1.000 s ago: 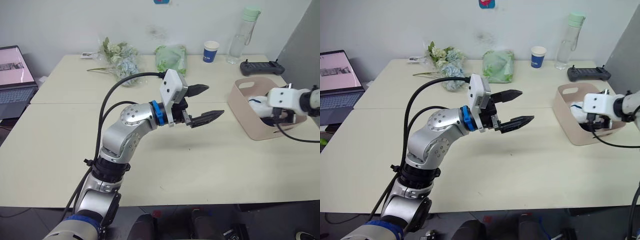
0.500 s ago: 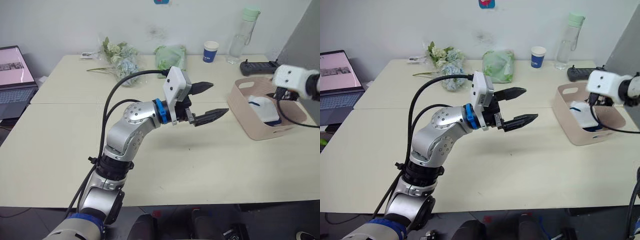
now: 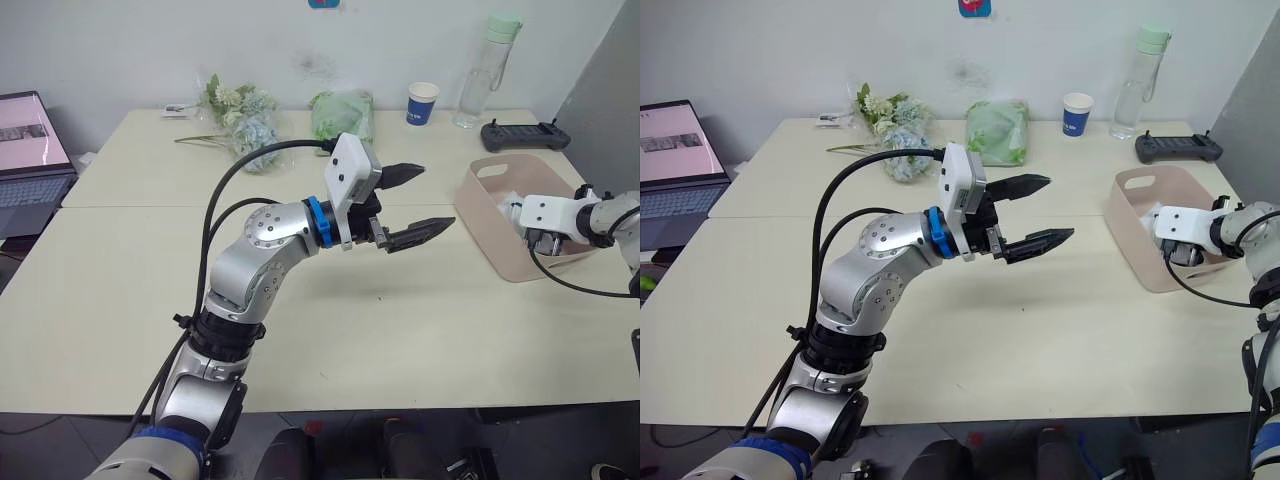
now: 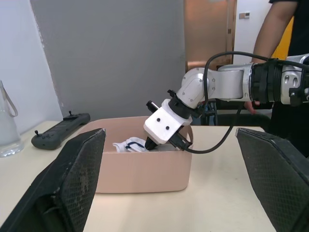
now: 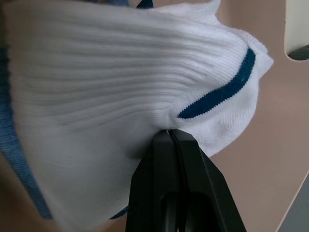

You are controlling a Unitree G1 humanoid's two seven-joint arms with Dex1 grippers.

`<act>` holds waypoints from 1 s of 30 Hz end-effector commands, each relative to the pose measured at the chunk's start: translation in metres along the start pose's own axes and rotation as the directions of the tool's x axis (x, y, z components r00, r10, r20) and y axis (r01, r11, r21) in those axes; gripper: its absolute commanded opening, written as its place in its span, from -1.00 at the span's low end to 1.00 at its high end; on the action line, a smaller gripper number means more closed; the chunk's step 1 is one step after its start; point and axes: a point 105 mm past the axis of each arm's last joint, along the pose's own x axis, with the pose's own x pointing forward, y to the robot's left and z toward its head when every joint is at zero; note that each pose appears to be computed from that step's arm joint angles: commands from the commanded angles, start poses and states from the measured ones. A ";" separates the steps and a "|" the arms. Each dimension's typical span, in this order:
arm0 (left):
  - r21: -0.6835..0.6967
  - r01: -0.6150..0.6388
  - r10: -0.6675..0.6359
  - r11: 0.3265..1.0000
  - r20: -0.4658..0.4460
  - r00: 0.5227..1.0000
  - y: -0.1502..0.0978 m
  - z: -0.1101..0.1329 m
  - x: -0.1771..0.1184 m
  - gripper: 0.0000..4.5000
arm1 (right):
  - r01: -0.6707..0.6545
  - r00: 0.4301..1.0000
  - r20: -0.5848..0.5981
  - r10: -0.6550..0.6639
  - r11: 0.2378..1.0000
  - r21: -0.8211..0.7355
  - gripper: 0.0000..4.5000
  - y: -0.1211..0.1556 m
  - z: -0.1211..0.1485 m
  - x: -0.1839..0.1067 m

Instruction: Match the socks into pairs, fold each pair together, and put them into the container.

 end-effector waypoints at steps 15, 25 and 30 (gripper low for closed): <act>0.122 -0.329 0.341 0.936 -0.099 0.935 0.066 -0.011 -0.077 1.00 | 0.253 0.700 0.542 -0.465 0.871 0.421 0.05 -0.102 0.118 -0.090; 0.109 -0.590 0.598 0.800 -0.212 0.773 0.066 -0.062 -0.156 1.00 | -0.145 0.620 0.639 -0.456 0.733 0.664 0.99 0.027 0.189 -0.063; 0.098 -0.691 0.684 0.717 -0.296 0.667 0.031 -0.099 -0.186 1.00 | -0.111 0.700 0.549 -0.457 0.690 0.716 0.99 0.089 0.170 -0.049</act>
